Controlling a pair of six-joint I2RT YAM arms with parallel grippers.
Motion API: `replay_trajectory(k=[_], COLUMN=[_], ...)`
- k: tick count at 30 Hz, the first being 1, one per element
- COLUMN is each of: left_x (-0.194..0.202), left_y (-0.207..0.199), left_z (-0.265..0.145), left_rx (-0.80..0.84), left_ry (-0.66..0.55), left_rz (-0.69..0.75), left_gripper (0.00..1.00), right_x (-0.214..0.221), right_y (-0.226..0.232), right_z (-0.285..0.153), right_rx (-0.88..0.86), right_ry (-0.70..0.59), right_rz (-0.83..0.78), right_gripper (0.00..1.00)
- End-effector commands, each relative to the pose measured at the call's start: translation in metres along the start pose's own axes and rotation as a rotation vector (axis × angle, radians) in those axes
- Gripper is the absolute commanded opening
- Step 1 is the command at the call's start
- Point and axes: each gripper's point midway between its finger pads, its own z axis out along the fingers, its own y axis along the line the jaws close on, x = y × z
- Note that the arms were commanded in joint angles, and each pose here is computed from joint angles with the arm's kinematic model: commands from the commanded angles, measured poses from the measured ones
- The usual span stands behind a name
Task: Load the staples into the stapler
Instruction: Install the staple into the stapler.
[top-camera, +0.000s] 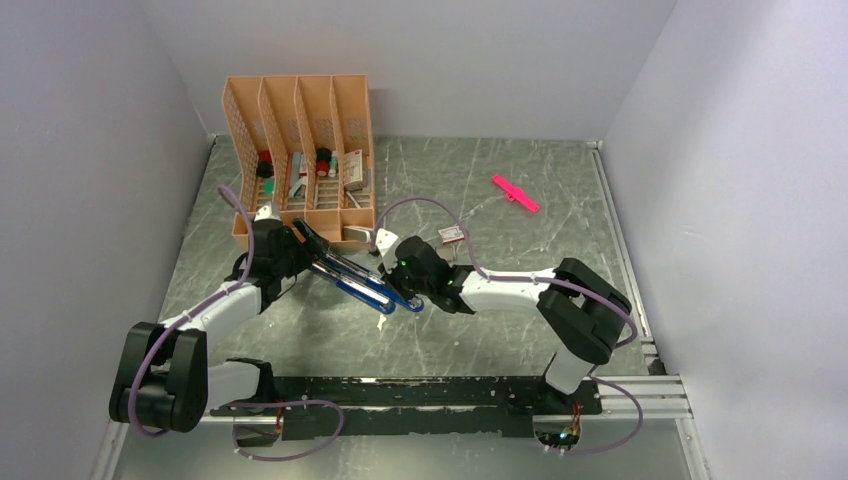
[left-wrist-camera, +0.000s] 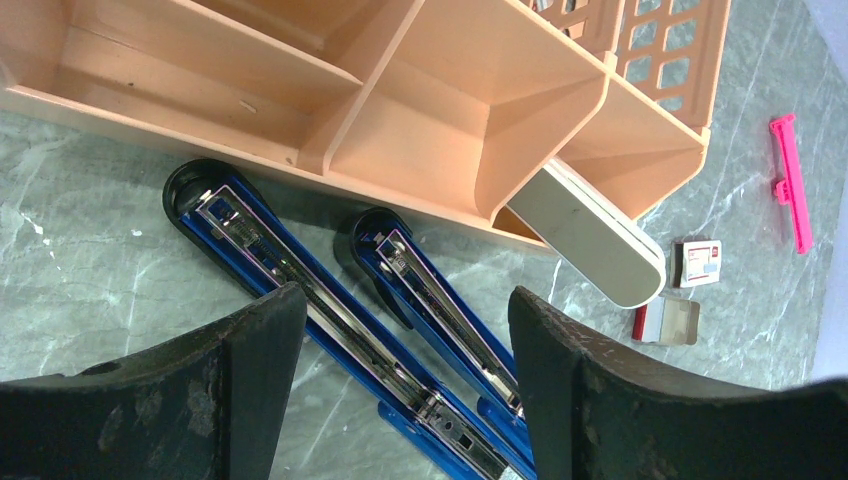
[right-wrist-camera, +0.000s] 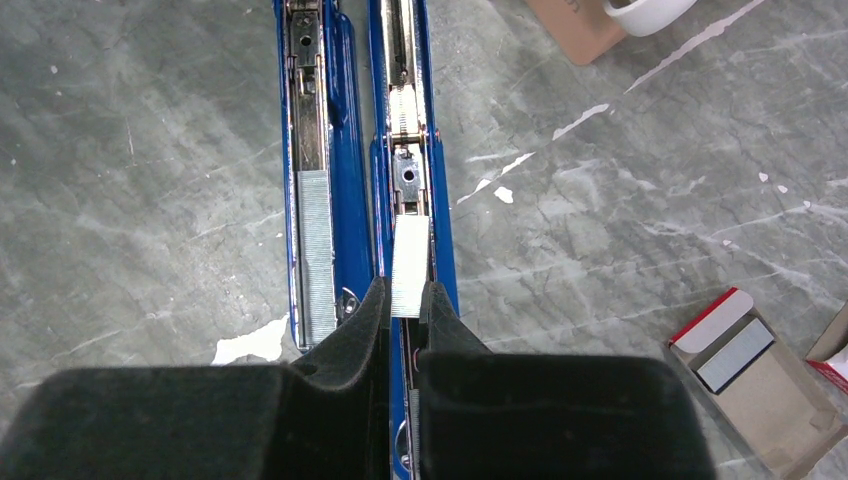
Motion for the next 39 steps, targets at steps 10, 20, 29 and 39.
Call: replay_trajectory(k=[10,20,29,39], left_x=[-0.003,-0.003,-0.005,-0.004], left_y=[-0.008,-0.009,-0.011,-0.010], left_z=[-0.001,-0.001,-0.001,-0.001], left_rx=[0.034,0.037,0.042,0.042], left_ry=[-0.017,-0.016,-0.018,-0.015], left_rz=[0.000,0.001,-0.001,0.001], left_gripper=[0.78,0.78,0.79,0.79], right_x=[0.003,0.008,0.016,0.019], right_y=[-0.002,0.001,0.004,-0.003], right_z=[0.003,0.004,0.005,0.001], right_rx=[0.000,-0.019,-0.046,-0.045], right_ry=[0.025,0.056,0.097,0.130], right_rz=[0.004,-0.012,-0.028,-0.042], right_gripper=[0.00,0.00,0.00,0.00])
